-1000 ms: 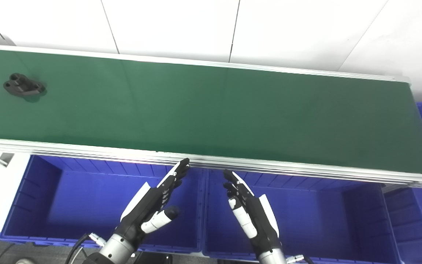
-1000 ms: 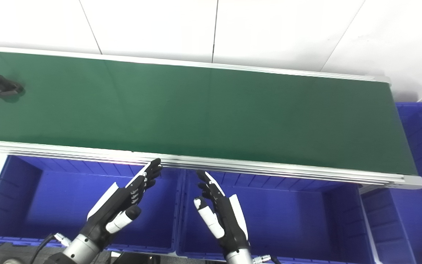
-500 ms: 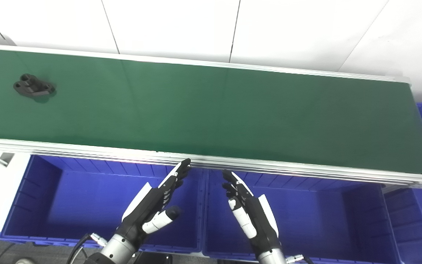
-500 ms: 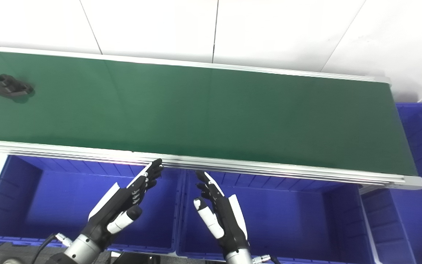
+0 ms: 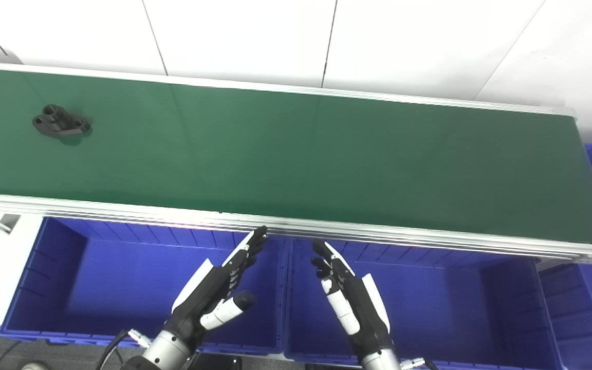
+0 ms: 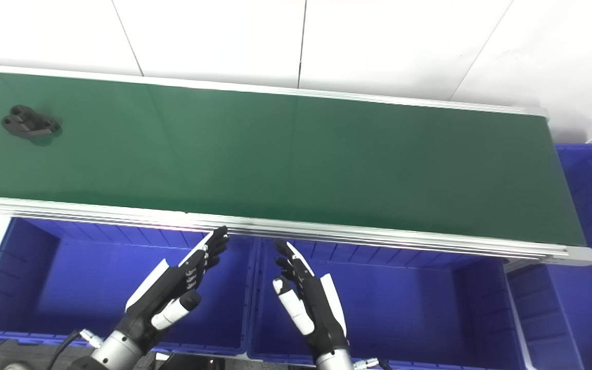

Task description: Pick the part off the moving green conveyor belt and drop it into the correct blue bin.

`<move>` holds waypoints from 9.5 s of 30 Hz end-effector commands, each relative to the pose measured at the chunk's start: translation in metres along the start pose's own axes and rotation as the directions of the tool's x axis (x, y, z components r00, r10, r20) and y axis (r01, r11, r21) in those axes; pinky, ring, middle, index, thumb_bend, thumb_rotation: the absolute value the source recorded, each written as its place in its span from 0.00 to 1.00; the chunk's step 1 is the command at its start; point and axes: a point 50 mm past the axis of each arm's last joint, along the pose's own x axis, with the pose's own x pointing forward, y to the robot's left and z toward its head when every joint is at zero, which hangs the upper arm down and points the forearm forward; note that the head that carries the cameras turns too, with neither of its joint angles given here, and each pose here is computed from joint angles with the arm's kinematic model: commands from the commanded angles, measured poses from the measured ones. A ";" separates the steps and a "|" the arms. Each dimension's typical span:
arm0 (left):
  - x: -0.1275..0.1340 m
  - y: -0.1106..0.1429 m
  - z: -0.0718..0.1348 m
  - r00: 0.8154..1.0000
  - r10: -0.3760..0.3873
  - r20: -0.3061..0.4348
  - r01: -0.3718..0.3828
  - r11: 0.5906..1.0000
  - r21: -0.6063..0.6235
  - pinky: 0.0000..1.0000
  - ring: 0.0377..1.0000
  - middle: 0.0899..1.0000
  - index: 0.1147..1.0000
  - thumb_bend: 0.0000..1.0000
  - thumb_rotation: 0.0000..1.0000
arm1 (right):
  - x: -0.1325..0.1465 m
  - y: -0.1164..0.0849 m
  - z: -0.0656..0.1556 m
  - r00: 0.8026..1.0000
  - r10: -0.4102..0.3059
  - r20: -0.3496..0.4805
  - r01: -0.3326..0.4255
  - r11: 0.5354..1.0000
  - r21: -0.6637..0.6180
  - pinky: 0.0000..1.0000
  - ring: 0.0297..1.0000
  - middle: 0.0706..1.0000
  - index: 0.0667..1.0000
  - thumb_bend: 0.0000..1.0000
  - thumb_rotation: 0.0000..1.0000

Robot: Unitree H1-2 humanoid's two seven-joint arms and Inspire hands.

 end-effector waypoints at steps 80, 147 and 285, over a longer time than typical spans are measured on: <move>0.045 -0.026 -0.013 0.998 -0.066 0.019 0.064 0.996 0.068 0.86 0.96 1.00 1.00 0.89 0.83 | 0.115 -0.051 0.211 0.799 -0.018 0.600 0.354 0.822 -0.446 0.62 0.73 0.83 0.88 0.93 0.54; 0.043 -0.113 0.050 0.974 -0.132 0.182 0.114 0.988 0.106 0.80 0.93 0.97 0.99 0.87 0.81 | 0.310 0.068 0.224 0.954 0.257 0.153 0.042 0.390 -0.920 0.53 0.61 0.72 0.83 1.00 0.52; 0.008 0.041 0.050 0.995 0.040 0.092 -0.043 0.999 0.025 1.00 1.00 0.99 1.00 0.87 0.95 | -0.046 -0.068 0.121 0.985 -0.089 0.147 0.170 0.404 -0.899 0.17 0.22 0.30 0.45 0.51 0.13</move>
